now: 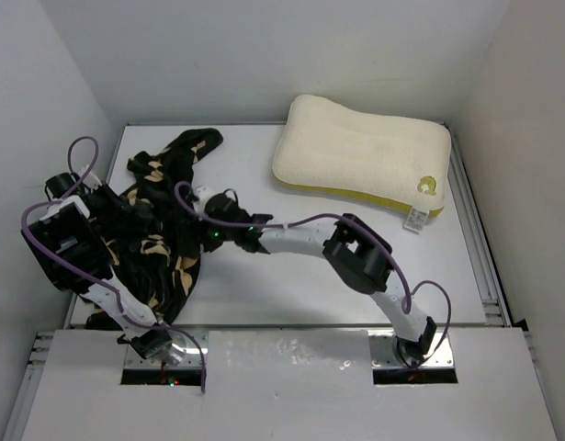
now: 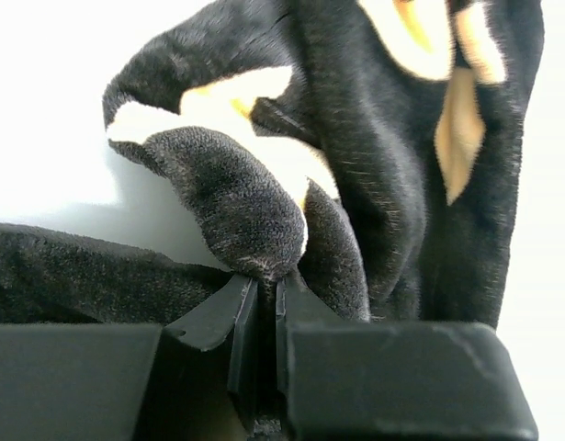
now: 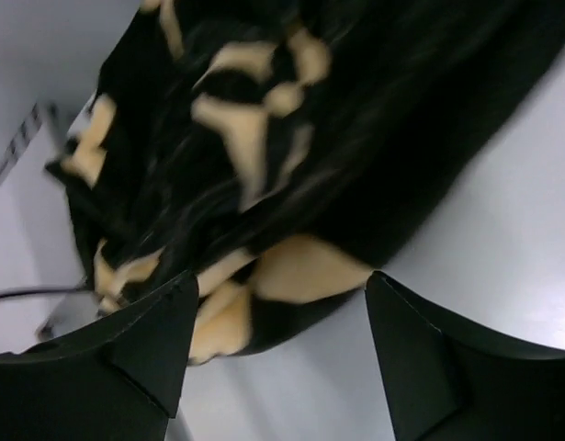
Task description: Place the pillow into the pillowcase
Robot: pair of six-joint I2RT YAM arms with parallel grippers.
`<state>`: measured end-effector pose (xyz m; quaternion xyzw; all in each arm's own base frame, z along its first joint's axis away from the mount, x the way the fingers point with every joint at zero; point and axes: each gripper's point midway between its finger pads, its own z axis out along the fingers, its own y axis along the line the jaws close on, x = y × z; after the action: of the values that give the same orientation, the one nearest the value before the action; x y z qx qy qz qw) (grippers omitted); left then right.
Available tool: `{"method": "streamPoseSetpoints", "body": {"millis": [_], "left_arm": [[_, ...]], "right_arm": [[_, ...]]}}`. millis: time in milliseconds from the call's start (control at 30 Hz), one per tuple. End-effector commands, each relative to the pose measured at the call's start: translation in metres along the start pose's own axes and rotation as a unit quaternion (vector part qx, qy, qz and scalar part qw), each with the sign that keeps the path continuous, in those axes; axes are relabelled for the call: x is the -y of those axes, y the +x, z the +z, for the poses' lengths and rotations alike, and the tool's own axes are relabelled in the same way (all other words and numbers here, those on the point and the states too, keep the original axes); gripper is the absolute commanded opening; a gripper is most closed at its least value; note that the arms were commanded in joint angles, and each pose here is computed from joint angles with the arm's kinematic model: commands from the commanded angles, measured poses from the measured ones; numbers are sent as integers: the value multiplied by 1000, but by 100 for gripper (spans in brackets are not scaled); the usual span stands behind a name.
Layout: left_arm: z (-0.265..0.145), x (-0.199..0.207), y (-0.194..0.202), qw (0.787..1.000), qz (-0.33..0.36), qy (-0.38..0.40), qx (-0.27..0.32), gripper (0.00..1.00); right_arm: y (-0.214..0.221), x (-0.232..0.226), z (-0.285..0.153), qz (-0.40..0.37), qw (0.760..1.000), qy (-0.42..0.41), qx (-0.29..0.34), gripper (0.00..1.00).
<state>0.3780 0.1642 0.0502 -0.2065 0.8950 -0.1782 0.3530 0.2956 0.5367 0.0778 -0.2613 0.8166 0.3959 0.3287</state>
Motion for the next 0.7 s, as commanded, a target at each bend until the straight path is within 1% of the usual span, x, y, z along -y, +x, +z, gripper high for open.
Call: {"method": "streamPoseSetpoints", "body": {"millis": [0,33,67,100,167,200,233,267,300,333,367,400,433,467,500,533,567,600,633,667], "left_arm": [[-15,4,-13,999,41,-10,23,0],[-17,4,-13,999,44,-12,25,0],[-18,3,-13,998,48,-13,26,0],[-18,3,-13,998,51,-11,26,0],[-18,1,-11,998,59,-15,23,0],[-18,0,-9,998,59,-16,20,0],[-18,-2,-6,998,63,-16,15,0],[-19,-2,-6,998,64,-15,14,0],[-20,-2,-5,997,68,-14,14,0],[-21,-5,0,998,64,-11,11,0],[-22,-6,1,998,63,-12,10,0],[-22,-8,3,998,60,-13,7,0],[-23,-11,3,998,59,-15,6,0],[-25,-12,6,998,57,-15,0,0],[-26,-12,6,998,58,-17,-1,0],[-28,-12,2,998,66,-18,0,0],[-30,-12,1,997,68,-20,-2,0],[-32,-12,-2,997,72,-24,0,0],[-32,-12,-2,996,82,-25,-4,0],[-35,-11,-7,995,93,-29,0,0]], "right_arm": [[-2,-39,3,-34,998,-50,-13,73],[11,-44,3,-32,998,-38,-29,73],[13,-37,2,-22,1000,-4,-21,73],[34,-38,1,-20,999,7,-38,73],[55,-34,2,2,999,26,-47,73],[62,-39,5,9,998,23,-53,73],[82,-33,15,21,997,32,-74,72],[75,-41,24,27,997,23,-70,71],[78,-42,32,33,996,23,-76,70],[102,-31,47,53,993,31,-102,60],[104,-33,56,65,992,23,-104,49],[90,-39,64,82,992,2,-98,33],[89,-36,67,102,990,-3,-98,15],[83,-30,68,150,984,1,-94,0],[76,-2,54,183,979,23,-88,0],[57,9,46,203,978,24,-46,0],[45,43,14,218,974,57,-18,0],[21,62,1,217,974,67,27,0],[6,90,-13,199,973,104,56,0],[-21,106,-25,192,971,116,79,0]]}}
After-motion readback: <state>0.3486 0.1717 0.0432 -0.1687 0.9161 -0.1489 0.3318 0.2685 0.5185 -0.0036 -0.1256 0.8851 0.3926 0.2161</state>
